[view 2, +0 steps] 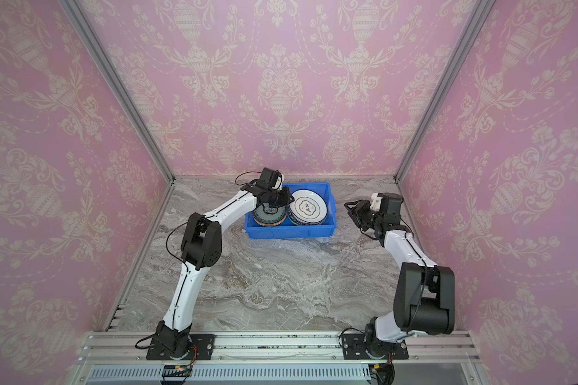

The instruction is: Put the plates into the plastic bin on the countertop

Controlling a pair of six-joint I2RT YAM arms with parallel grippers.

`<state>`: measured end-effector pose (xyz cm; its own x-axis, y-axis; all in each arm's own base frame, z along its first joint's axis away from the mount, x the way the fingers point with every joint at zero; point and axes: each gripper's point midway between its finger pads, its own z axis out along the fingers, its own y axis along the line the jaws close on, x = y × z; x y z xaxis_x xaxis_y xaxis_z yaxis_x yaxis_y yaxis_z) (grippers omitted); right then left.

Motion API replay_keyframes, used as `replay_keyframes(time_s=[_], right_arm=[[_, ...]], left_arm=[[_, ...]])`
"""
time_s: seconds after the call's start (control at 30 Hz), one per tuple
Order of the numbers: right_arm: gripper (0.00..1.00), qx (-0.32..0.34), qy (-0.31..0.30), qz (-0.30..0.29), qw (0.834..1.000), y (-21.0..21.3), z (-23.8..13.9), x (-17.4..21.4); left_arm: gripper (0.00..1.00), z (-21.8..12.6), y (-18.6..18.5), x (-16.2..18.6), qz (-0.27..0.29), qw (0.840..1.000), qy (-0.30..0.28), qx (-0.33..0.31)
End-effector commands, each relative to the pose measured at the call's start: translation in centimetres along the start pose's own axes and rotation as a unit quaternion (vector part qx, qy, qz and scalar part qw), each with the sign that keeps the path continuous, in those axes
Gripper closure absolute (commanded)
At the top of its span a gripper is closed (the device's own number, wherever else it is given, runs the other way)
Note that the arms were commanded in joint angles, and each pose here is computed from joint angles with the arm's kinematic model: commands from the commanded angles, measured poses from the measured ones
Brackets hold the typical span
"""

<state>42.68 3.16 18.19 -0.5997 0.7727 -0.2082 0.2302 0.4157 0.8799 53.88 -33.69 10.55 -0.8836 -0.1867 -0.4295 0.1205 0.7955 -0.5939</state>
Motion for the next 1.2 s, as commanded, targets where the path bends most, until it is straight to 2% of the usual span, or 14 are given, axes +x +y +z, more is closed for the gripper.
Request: replay_keyframes(time_s=[0.0, 0.13, 0.53, 0.7, 0.83, 0.97, 1.03, 1.07, 1.1, 1.13, 1.17], right_arm=[[0.56, -0.009, -0.009, -0.004, 1.000, 0.6, -0.8, 0.1], [0.56, -0.008, -0.006, -0.005, 1.000, 0.5, -0.8, 0.5], [0.56, -0.012, 0.012, -0.011, 1.000, 1.3, 0.5, 2.3], [0.56, -0.014, 0.019, -0.021, 0.999, 1.9, 0.9, 2.8], [0.57, -0.010, 0.027, -0.060, 0.998, 3.0, 1.1, 3.8], [0.57, 0.010, 0.034, -0.142, 0.989, 4.7, 0.8, 5.3], [0.56, 0.023, 0.038, -0.190, 0.981, 5.3, 0.5, 6.3], [0.50, 0.030, 0.033, -0.206, 0.978, 5.5, 0.2, 6.3], [0.28, 0.039, 0.028, -0.225, 0.973, 5.6, -0.1, 6.5], [0.01, 0.041, 0.024, -0.238, 0.970, 5.6, -0.4, 6.7], [0.00, 0.044, 0.020, -0.259, 0.965, 5.7, -0.7, 6.7]], left_arm=[[0.74, -0.6, -0.2, -0.3, 0.036, 0.999, -0.002, -0.022], [0.70, -1.2, -0.6, -0.9, 0.049, 0.998, -0.007, -0.026], [0.68, -3.7, -0.1, -1.5, 0.097, 0.993, -0.015, -0.070], [0.69, -4.5, -1.0, -1.3, 0.103, 0.993, -0.014, -0.058], [0.69, -6.3, -2.4, -1.4, 0.112, 0.993, -0.030, -0.033], [0.67, -9.7, -3.5, -1.6, 0.135, 0.988, -0.074, -0.017], [0.57, -11.5, -3.4, -1.3, 0.150, 0.984, -0.099, -0.018], [0.48, -12.2, -3.2, -1.1, 0.155, 0.981, -0.114, -0.019], [0.29, -13.2, -2.7, -0.9, 0.161, 0.978, -0.131, -0.026], [0.07, -14.0, -2.1, -0.5, 0.169, 0.974, -0.146, -0.035], [0.01, -14.7, -1.5, 0.0, 0.177, 0.971, -0.154, -0.044]])
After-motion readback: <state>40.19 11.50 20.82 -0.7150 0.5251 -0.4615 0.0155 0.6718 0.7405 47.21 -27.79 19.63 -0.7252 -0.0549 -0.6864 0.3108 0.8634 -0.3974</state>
